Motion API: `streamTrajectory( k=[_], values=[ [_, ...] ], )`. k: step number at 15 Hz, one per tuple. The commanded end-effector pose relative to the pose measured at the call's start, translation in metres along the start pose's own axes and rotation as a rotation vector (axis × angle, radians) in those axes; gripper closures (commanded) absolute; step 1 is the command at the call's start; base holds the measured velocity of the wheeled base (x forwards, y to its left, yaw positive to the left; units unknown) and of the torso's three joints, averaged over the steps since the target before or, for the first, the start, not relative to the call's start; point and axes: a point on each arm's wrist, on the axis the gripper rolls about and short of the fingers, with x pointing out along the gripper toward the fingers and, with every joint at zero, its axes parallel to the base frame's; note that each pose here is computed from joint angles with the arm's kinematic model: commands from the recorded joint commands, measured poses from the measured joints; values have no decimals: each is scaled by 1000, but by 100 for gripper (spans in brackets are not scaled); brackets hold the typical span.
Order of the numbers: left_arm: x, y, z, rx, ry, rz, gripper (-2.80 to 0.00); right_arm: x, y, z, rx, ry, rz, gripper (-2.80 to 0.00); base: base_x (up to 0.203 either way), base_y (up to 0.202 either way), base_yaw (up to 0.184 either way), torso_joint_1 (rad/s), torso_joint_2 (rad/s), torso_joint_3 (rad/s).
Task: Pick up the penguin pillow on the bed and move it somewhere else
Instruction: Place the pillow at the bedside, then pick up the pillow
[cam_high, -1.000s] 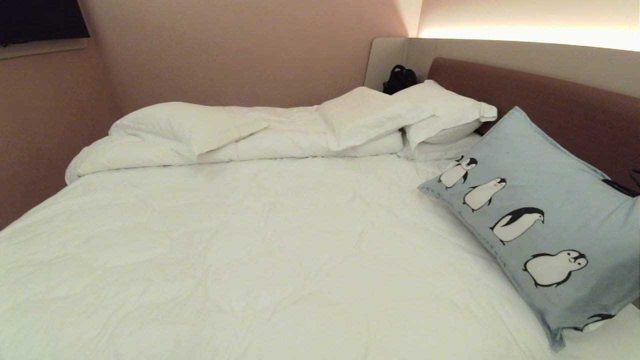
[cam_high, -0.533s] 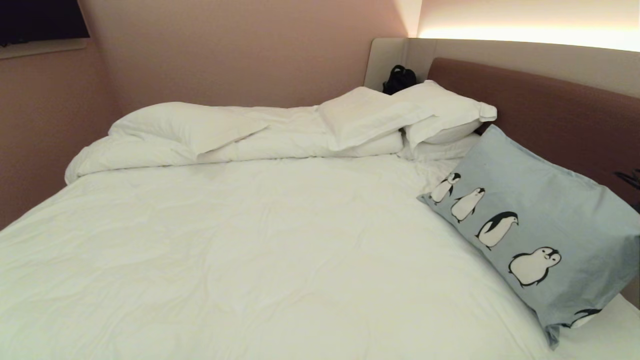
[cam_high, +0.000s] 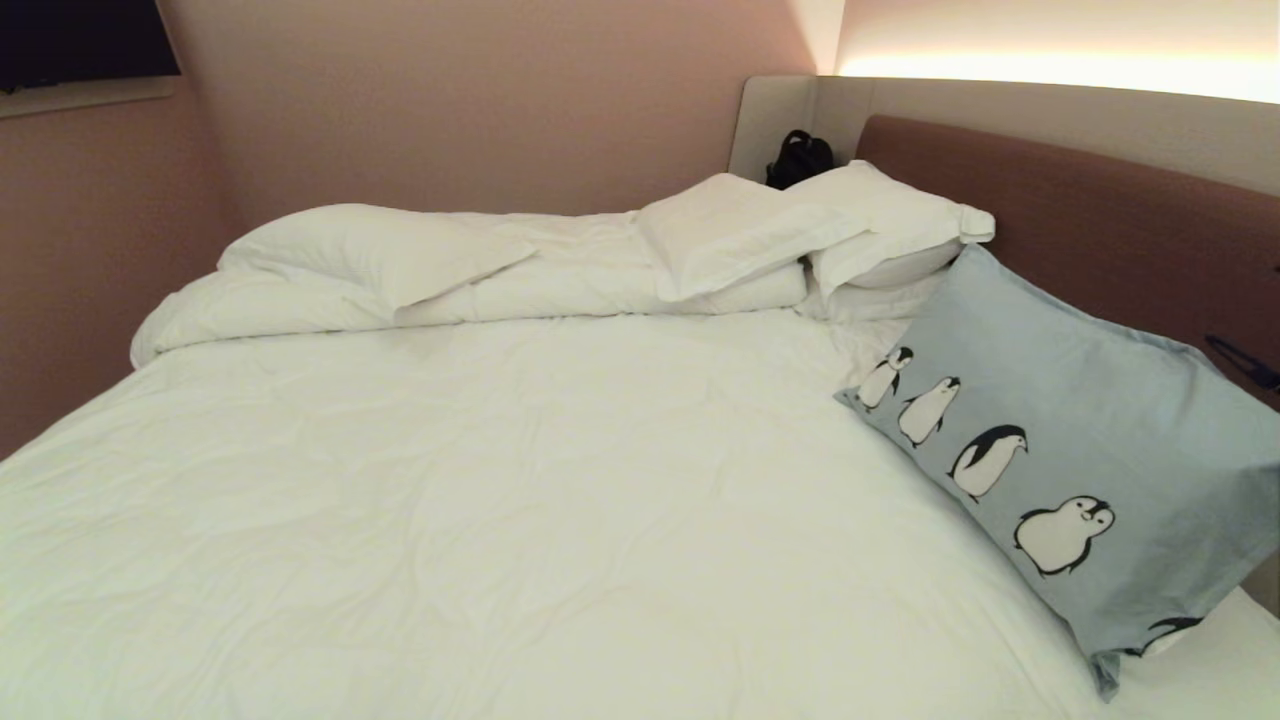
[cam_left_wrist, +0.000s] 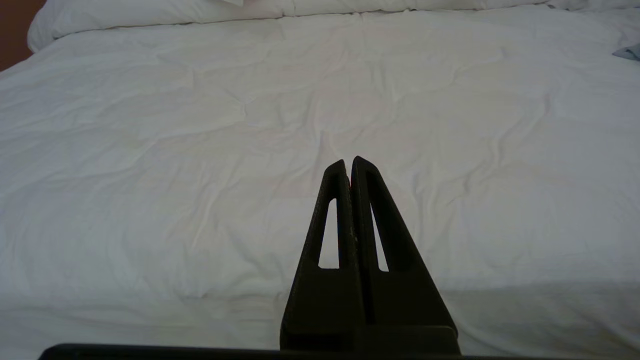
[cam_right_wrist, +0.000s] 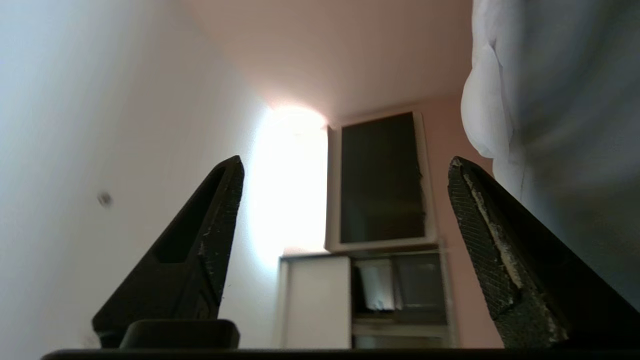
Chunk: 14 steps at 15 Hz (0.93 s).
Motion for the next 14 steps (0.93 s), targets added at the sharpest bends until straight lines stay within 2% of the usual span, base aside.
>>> streamTrajectory(
  k=[1,3,4,6,12,14],
  values=[
    [0,0,0,0,0,1,0,1,55,-40,-131,71,7,-280,0,0,0,0,0,0],
    [0,0,0,0,0,1,0,-3,91,-69,-235,116,-6,-280,0,0,0,0,0,0],
    [0,0,0,0,0,1,0,-5,101,-79,-268,135,-20,-280,0,0,0,0,0,0],
    [0,0,0,0,0,1,0,-6,109,-89,-302,179,-69,-280,0,0,0,0,0,0],
    [0,0,0,0,0,1,0,-12,117,-94,-408,310,-263,-280,0,0,0,0,0,0],
    [0,0,0,0,0,1,0,-22,127,-94,-445,288,-267,-280,0,0,0,0,0,0]
  ],
)
